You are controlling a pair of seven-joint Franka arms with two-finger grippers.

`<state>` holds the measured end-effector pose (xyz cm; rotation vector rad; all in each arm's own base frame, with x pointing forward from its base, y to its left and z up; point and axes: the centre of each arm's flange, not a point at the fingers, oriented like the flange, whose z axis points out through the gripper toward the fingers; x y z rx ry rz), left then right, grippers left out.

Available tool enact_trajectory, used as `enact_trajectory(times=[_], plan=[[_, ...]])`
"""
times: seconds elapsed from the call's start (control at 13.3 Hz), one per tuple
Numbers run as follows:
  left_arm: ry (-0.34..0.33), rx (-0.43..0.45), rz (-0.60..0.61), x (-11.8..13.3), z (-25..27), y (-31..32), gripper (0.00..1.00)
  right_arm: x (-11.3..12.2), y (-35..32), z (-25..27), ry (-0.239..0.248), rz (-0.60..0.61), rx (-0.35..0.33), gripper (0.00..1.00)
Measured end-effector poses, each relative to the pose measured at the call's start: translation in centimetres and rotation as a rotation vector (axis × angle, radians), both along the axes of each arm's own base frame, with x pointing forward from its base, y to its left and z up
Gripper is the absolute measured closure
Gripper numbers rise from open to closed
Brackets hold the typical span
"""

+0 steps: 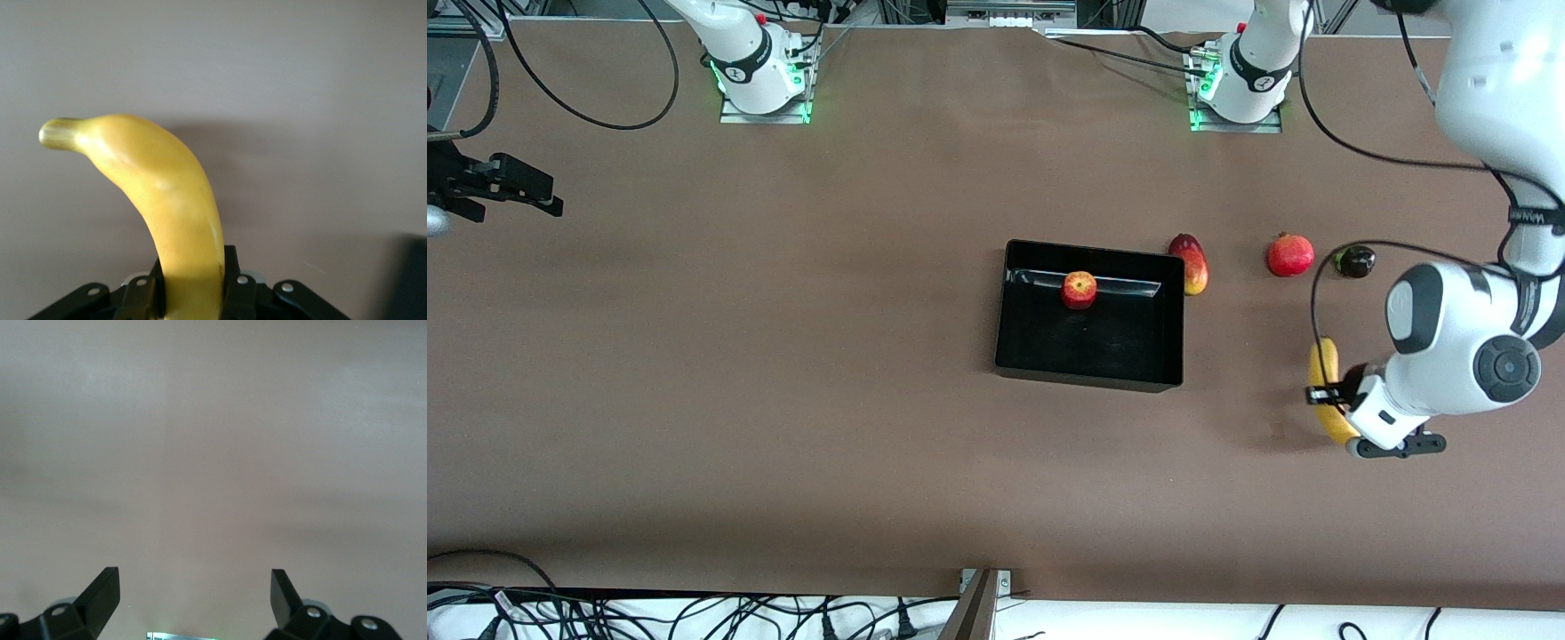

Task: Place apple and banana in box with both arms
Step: 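Lift the banana with the left gripper and carry it over the box, then lower the banana into the box beside the apple and open the left gripper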

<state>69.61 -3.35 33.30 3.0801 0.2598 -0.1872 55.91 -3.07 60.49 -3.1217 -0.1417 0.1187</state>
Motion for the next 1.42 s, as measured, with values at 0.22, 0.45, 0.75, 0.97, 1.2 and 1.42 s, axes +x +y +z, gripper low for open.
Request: enact_trajectory(times=[0.22,0.45,0.75,0.97,1.2,1.42], plan=[[0.056,-0.004,0.075,-4.0,6.8,-12.1,0.67,0.0,0.7,0.0,0.000,0.012,0.000,0.00],[0.134,0.022,0.022,-7.2,4.2,-19.5,0.67,0.0,0.8,0.0,0.000,0.014,0.000,0.00],[0.210,0.060,-0.046,-10.5,-1.8,-27.0,0.67,0.1,1.2,0.0,0.000,0.021,0.000,0.00],[0.232,0.070,-0.061,-11.6,-4.4,-27.8,0.67,0.1,2.3,0.0,0.000,0.042,0.000,0.00],[0.219,0.059,-0.066,-11.8,-6.4,-27.8,0.67,0.1,2.7,0.0,0.000,0.048,0.000,0.00],[0.217,0.043,-0.124,-12.0,-7.9,-28.1,0.67,0.1,2.7,0.0,-0.001,0.047,0.000,0.00]])
